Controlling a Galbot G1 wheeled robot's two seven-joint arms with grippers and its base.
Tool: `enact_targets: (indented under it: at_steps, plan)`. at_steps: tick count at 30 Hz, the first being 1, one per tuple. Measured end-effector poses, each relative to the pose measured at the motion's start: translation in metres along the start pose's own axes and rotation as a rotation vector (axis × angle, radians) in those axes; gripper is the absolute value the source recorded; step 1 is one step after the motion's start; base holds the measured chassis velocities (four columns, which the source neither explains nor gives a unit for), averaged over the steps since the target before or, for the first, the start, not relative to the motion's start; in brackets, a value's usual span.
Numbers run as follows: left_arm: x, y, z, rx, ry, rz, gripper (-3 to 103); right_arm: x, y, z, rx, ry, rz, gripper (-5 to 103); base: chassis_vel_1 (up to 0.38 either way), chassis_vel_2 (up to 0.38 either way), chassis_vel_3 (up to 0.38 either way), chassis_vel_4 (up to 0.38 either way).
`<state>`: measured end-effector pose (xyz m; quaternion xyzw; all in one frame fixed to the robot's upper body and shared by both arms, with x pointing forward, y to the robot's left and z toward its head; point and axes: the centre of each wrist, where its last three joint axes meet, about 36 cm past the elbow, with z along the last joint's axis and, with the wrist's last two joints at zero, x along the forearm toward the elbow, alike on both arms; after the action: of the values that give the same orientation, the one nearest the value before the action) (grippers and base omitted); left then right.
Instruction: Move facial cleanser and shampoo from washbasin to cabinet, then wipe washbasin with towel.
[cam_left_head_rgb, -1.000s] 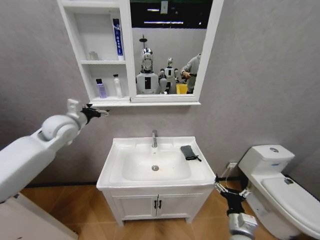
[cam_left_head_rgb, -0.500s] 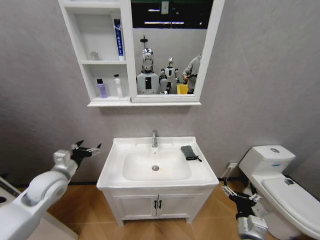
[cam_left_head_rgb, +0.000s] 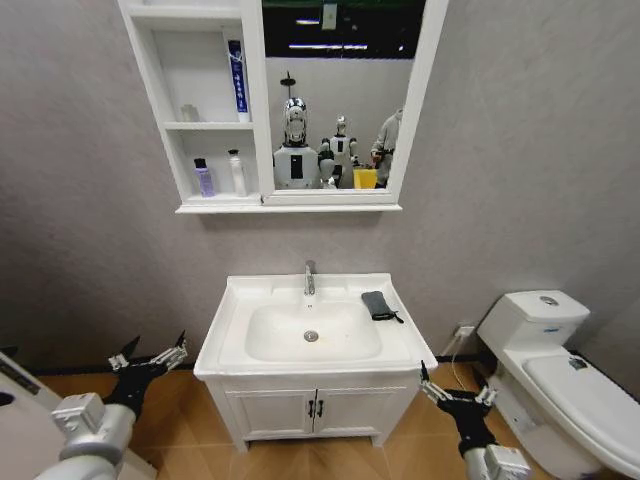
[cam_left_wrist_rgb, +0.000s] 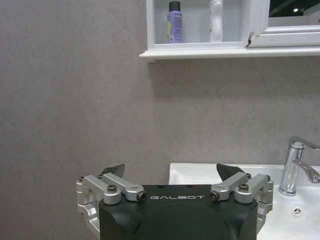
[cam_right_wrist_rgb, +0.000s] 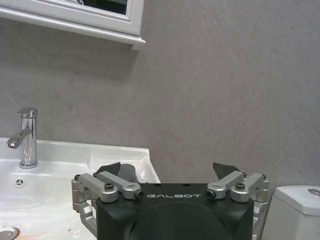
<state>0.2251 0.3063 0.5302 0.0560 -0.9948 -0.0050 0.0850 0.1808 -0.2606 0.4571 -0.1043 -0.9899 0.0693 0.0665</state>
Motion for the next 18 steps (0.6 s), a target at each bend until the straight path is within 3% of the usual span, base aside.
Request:
enact_targets:
  at_steps: [8,10,11,13,15,18]
  plan:
    - [-0.001,-0.001,-0.001,-0.002,-0.005,0.006,100,-0.009,-0.006,0.0,-0.02,0.0,0.014,100,0.0,0.0,0.0,0.0]
    - [-0.002,-0.001,-0.001,-0.003,-0.005,0.007,100,-0.028,-0.012,-0.002,-0.086,0.036,0.017,100,0.0,0.0,0.0,0.0]
    - [-0.002,-0.001,-0.001,-0.003,-0.005,0.007,100,-0.028,-0.012,-0.002,-0.086,0.036,0.017,100,0.0,0.0,0.0,0.0]
    - [-0.002,-0.001,-0.001,-0.002,-0.005,0.007,100,-0.057,-0.023,-0.006,-0.146,0.057,0.007,100,0.0,0.0,0.0,0.0]
    - [-0.002,-0.001,-0.001,-0.001,-0.005,0.007,100,-0.071,-0.028,-0.007,-0.156,0.058,0.003,100,0.0,0.0,0.0,0.0]
    - [-0.003,-0.001,0.0,-0.001,-0.005,0.008,100,-0.137,-0.048,-0.022,-0.151,0.047,-0.027,100,0.0,0.0,0.0,0.0]
